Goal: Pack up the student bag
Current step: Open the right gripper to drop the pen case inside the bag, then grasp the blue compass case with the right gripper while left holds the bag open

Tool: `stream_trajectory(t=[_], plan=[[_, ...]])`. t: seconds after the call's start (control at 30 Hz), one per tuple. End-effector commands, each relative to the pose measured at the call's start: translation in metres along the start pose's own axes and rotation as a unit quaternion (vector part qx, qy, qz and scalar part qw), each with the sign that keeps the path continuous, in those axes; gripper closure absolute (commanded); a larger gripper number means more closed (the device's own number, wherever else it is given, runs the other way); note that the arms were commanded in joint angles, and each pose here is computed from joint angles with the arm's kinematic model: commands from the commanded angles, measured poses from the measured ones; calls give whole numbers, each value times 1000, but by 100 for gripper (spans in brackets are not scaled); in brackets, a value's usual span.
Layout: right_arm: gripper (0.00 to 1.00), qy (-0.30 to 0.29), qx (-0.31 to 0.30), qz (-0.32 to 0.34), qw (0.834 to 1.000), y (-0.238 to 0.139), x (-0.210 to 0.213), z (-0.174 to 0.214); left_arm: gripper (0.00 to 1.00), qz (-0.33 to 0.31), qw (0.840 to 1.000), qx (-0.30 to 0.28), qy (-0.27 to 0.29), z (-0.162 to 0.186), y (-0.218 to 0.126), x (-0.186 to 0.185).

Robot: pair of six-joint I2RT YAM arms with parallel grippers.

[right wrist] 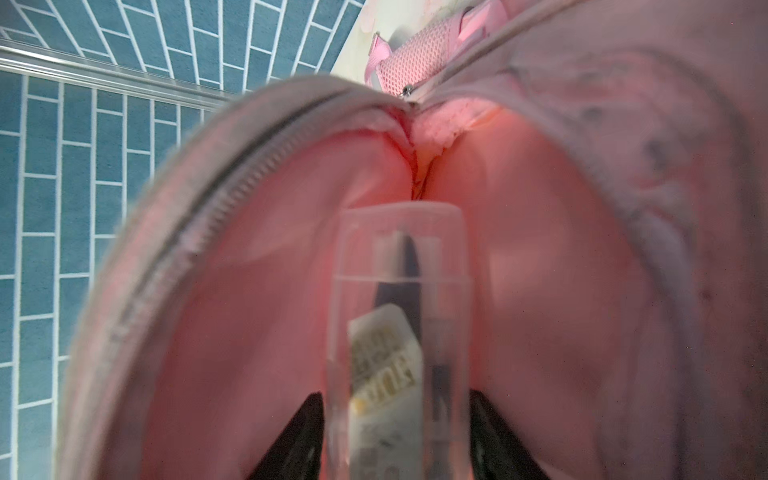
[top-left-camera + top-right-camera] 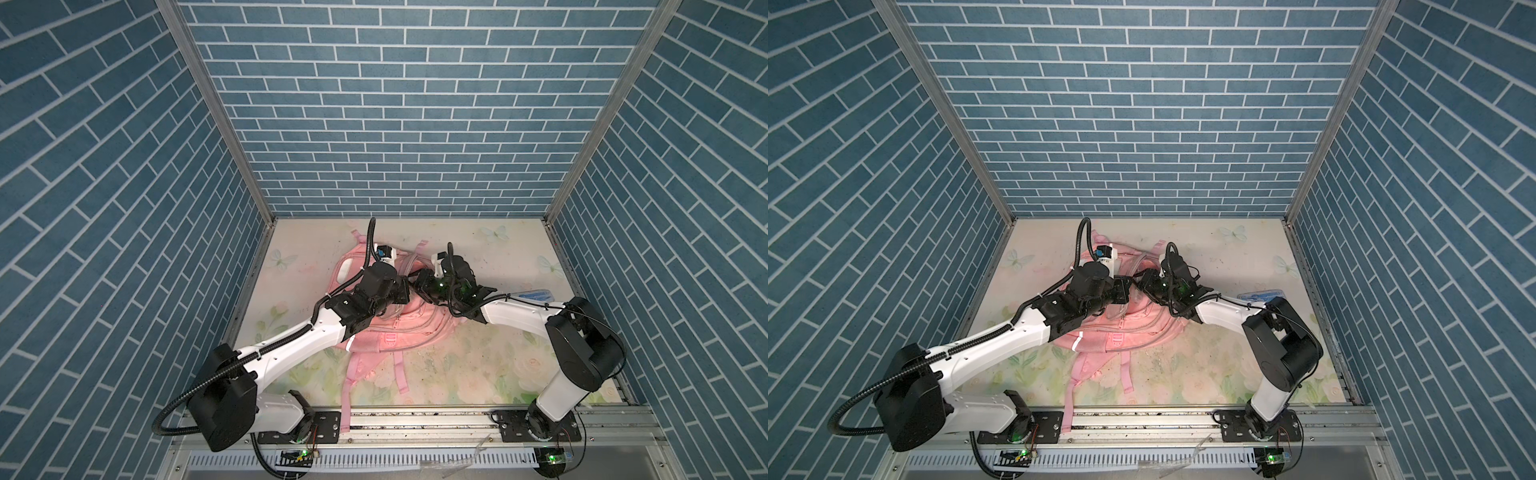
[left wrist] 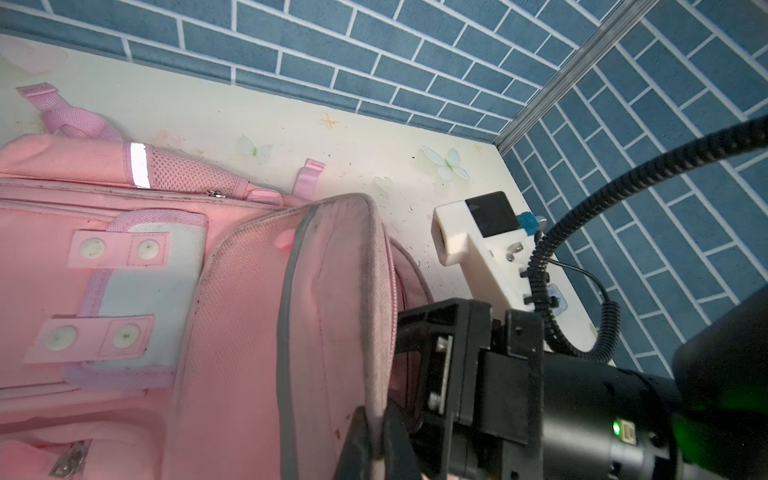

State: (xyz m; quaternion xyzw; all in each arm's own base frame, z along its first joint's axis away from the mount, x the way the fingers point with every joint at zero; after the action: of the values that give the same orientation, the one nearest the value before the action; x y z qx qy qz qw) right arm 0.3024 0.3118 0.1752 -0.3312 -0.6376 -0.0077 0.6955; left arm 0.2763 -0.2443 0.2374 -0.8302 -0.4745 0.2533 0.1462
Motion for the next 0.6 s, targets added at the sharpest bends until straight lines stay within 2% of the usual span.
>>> stream_trajectory(t=[0.0, 0.1, 0.2, 0.27, 0.33, 0.4, 0.47, 0.57], plan=[[33, -53, -34, 21, 998, -13, 13, -6, 100, 6, 999, -46, -9, -21, -6, -2], [28, -78, -50, 38, 995, -26, 15, -11, 100, 5, 999, -45, -3, -23, -7, -2], [28, -93, -56, 64, 992, -41, 9, -17, 100, 6, 999, -44, 4, -26, -7, -4], [28, -113, -87, 99, 985, -63, 1, -26, 100, 6, 999, -41, 10, -26, -8, -4], [28, -144, -137, 146, 969, -94, -8, -42, 100, 9, 999, -35, 19, -26, -7, -5], [28, -174, -194, 209, 943, -137, -21, -66, 100, 16, 999, -24, 25, -23, -4, -7], [24, -163, -218, 258, 927, -171, -45, -86, 100, 23, 999, -15, 29, -19, 0, -9], [23, -90, -232, 290, 924, -213, -92, -116, 100, 36, 999, -5, 33, -14, 6, -13]])
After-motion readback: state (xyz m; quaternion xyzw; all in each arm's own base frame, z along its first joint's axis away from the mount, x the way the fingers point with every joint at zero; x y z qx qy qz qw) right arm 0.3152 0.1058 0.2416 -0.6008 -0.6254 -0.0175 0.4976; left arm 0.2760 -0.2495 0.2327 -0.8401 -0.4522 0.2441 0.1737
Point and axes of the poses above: each gripper's point midway between its finger pads, its own y axis out along the fingers, its own x axis along the line the jaws close on, z = x × y, the point moved 6 cm from there along -y, back along the fingers, and after that the axes turned 13 degrees about y, right-handed, at the moved point
